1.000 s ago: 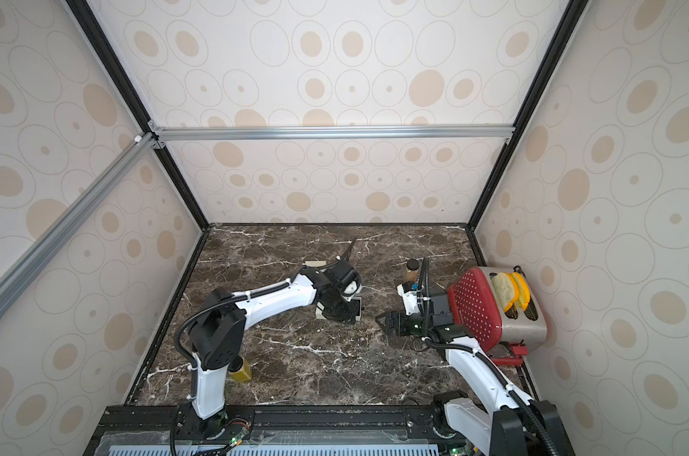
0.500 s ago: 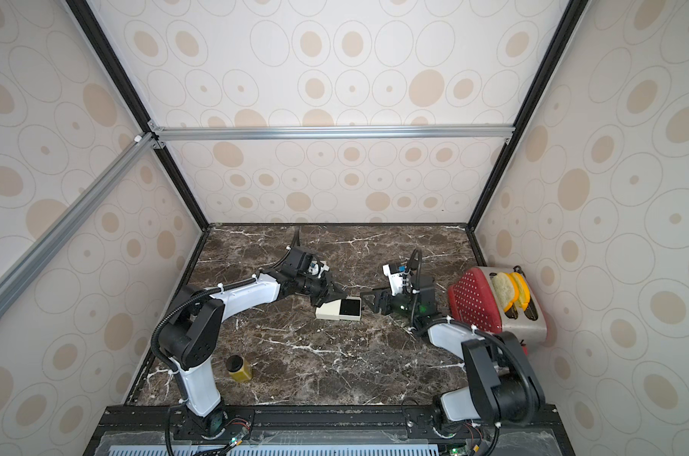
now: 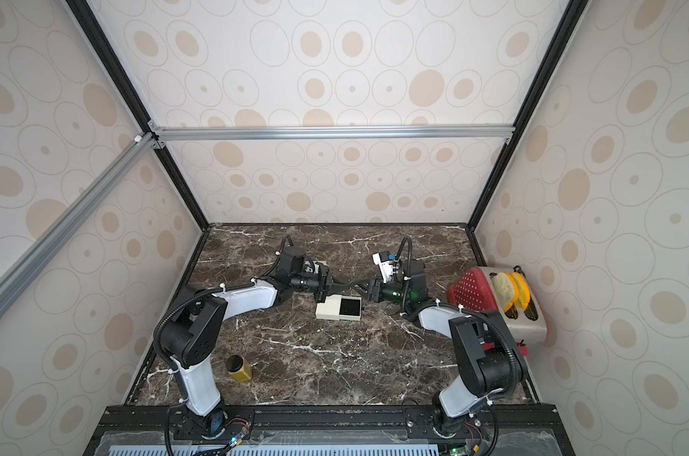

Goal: Place the earrings into the drawer-style jewelry box
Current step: Pick up the earring from the center of the board, then insert the earring into the inner lining.

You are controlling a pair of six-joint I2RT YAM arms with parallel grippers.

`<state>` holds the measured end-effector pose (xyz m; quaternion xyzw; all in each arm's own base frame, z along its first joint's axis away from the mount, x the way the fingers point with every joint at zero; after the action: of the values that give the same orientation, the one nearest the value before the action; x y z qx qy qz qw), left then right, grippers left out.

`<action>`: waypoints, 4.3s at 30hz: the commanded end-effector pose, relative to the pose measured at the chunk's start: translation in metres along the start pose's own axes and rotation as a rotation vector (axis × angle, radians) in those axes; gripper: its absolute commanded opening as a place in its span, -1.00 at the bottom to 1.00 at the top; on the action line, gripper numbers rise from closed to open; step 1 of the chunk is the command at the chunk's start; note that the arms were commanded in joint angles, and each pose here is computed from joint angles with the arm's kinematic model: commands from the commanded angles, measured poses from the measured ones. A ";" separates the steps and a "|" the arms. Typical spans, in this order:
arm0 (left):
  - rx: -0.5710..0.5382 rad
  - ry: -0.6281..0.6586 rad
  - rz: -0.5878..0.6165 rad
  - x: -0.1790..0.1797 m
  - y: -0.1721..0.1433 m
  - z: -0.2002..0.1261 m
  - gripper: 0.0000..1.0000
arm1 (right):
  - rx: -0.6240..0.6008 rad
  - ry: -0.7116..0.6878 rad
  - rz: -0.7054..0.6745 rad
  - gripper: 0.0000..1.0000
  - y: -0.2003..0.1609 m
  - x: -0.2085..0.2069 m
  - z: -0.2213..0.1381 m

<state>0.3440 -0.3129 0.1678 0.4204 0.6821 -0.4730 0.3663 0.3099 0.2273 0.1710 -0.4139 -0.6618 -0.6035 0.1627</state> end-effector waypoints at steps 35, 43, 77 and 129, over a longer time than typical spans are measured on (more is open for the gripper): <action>0.013 -0.068 -0.001 -0.006 0.002 -0.013 -1.00 | 0.038 0.157 -0.049 -0.27 -0.011 0.013 0.018; 0.006 -0.069 -0.006 -0.005 0.004 -0.014 -1.00 | 0.044 0.156 -0.041 -0.29 -0.012 0.010 0.019; -0.003 -0.043 -0.004 0.005 0.004 -0.012 -1.00 | 0.055 0.147 0.005 -0.83 -0.013 0.011 0.023; -0.188 0.489 0.232 0.082 0.042 -0.113 0.98 | 0.900 -0.961 -0.364 -1.00 -0.048 -0.016 0.063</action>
<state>0.3385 -0.1782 0.1130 0.5490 0.7464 -0.2440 0.2862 0.3025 0.2909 0.1141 -0.4107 -0.9045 -0.0716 -0.0901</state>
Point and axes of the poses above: each gripper's point midway between its finger pads, its own z axis out along the fingers, its own x axis along the line the jaws close on, y = z × x, the point moved 4 cm from there along -z, back along the fingers, and after that the axes turned 3 degrees about z, right-handed, at the moved point
